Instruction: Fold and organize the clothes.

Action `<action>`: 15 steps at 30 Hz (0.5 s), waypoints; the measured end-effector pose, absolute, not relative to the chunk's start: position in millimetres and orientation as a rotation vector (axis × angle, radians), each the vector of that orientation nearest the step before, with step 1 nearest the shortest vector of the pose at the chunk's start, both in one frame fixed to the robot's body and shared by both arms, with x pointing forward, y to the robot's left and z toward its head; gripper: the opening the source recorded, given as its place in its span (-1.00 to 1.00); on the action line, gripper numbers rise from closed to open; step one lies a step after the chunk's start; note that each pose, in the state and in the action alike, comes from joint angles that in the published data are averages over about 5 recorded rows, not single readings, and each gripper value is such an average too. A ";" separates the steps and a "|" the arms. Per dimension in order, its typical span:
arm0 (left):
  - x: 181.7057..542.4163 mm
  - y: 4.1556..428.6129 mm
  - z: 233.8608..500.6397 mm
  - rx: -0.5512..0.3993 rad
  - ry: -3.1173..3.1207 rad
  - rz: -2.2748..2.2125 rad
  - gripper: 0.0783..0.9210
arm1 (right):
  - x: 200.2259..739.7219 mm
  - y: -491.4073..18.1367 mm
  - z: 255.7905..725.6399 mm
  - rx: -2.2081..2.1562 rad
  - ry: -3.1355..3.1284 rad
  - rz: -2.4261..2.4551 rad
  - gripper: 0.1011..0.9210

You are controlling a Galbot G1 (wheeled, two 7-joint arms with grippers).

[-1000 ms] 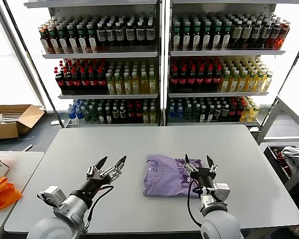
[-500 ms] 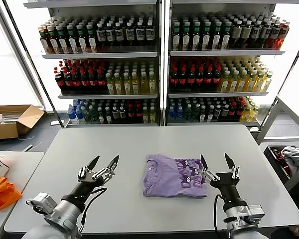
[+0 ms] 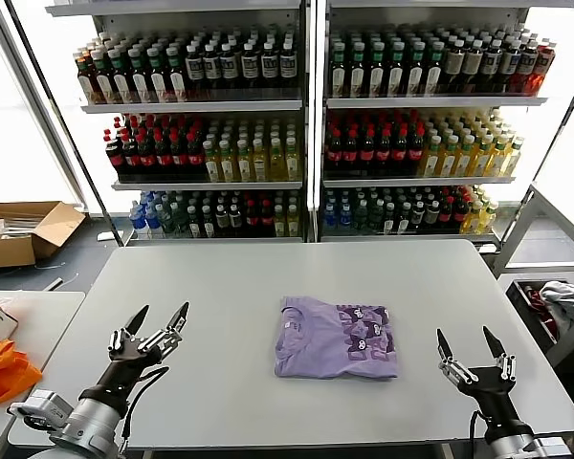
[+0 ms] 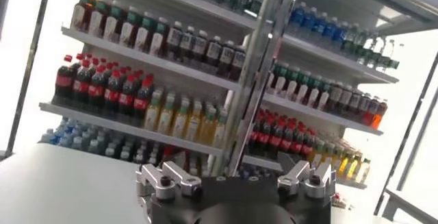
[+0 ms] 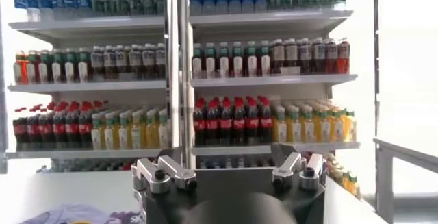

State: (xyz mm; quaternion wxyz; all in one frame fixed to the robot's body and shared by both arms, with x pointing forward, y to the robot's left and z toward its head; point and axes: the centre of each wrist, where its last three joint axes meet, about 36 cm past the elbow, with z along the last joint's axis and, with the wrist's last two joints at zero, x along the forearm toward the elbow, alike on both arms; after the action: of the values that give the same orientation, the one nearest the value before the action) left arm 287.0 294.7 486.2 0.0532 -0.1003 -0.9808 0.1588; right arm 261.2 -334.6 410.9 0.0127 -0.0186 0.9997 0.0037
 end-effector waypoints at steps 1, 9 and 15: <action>286.8 296.5 485.6 -0.297 -2.984 0.477 0.77 | 260.6 -337.7 410.0 -0.053 3.116 0.008 0.76; 288.0 309.6 482.8 -0.258 -2.994 0.430 0.77 | 258.6 -359.9 407.0 0.000 3.115 -0.024 0.76; 290.1 318.3 483.2 -0.240 -3.000 0.406 0.77 | 257.0 -373.7 405.2 0.046 3.119 -0.050 0.76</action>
State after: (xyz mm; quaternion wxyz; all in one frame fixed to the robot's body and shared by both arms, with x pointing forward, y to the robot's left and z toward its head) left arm 290.1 318.3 483.2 0.0524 -0.0788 -0.9865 0.1335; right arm 257.0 -373.7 405.2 0.0111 0.0149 0.9997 -0.0159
